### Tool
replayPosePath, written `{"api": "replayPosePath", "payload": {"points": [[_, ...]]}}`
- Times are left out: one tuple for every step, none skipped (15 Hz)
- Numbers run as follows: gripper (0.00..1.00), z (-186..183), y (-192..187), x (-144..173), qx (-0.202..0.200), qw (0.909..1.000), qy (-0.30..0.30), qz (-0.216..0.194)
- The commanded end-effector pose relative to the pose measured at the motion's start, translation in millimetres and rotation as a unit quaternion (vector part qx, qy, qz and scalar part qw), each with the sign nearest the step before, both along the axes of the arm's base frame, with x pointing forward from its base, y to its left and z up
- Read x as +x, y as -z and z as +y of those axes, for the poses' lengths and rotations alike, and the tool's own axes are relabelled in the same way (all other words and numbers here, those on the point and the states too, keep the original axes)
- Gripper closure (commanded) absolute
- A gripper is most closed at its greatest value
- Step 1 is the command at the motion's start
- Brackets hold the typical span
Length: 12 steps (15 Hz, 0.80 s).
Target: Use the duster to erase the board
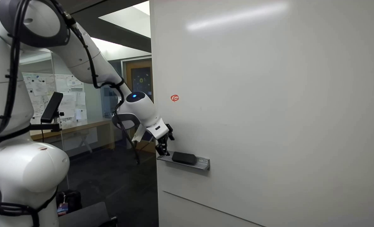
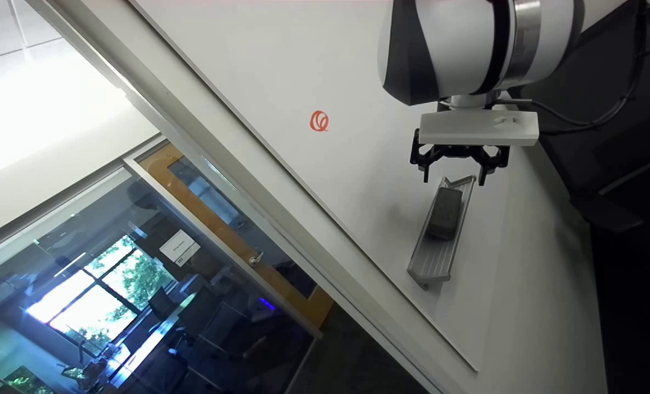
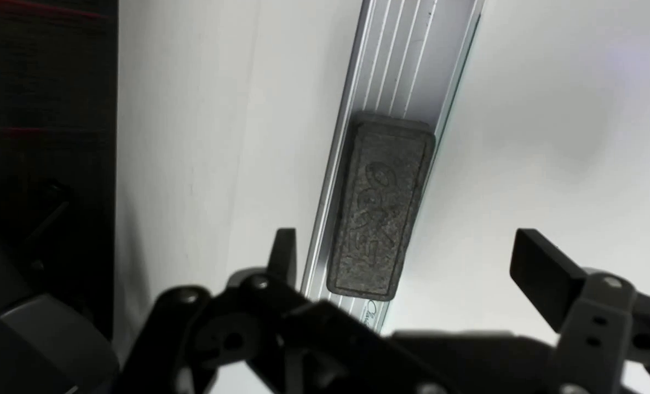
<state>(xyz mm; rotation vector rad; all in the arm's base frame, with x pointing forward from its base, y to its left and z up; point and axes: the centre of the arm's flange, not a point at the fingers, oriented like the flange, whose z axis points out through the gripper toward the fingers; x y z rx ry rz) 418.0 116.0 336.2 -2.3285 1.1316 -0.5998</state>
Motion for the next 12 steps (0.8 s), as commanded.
{"api": "replayPosePath", "payload": {"points": [[0.0,4,12,15,0.0,0.9995,0.016,-0.027],[0.0,5,12,18,0.001,0.9994,0.017,-0.029],[0.0,6,15,20,0.001,0.9995,0.018,-0.027],[0.0,7,17,23,-0.001,0.9995,0.02,-0.024],[0.0,8,21,25,-0.002,0.9996,0.022,-0.02],[0.0,8,25,26,-0.004,0.9996,0.023,-0.016],[0.0,8,28,26,-0.006,0.9996,0.024,-0.012],[0.0,8,32,27,-0.007,0.9996,0.026,-0.009],[0.0,8,35,28,-0.008,0.9996,0.027,-0.007],[0.0,8,40,29,-0.009,0.9995,0.029,-0.007],[0.0,7,43,30,-0.008,0.9995,0.032,-0.006],[0.0,7,45,32,-0.006,0.9994,0.035,-0.005]]}}
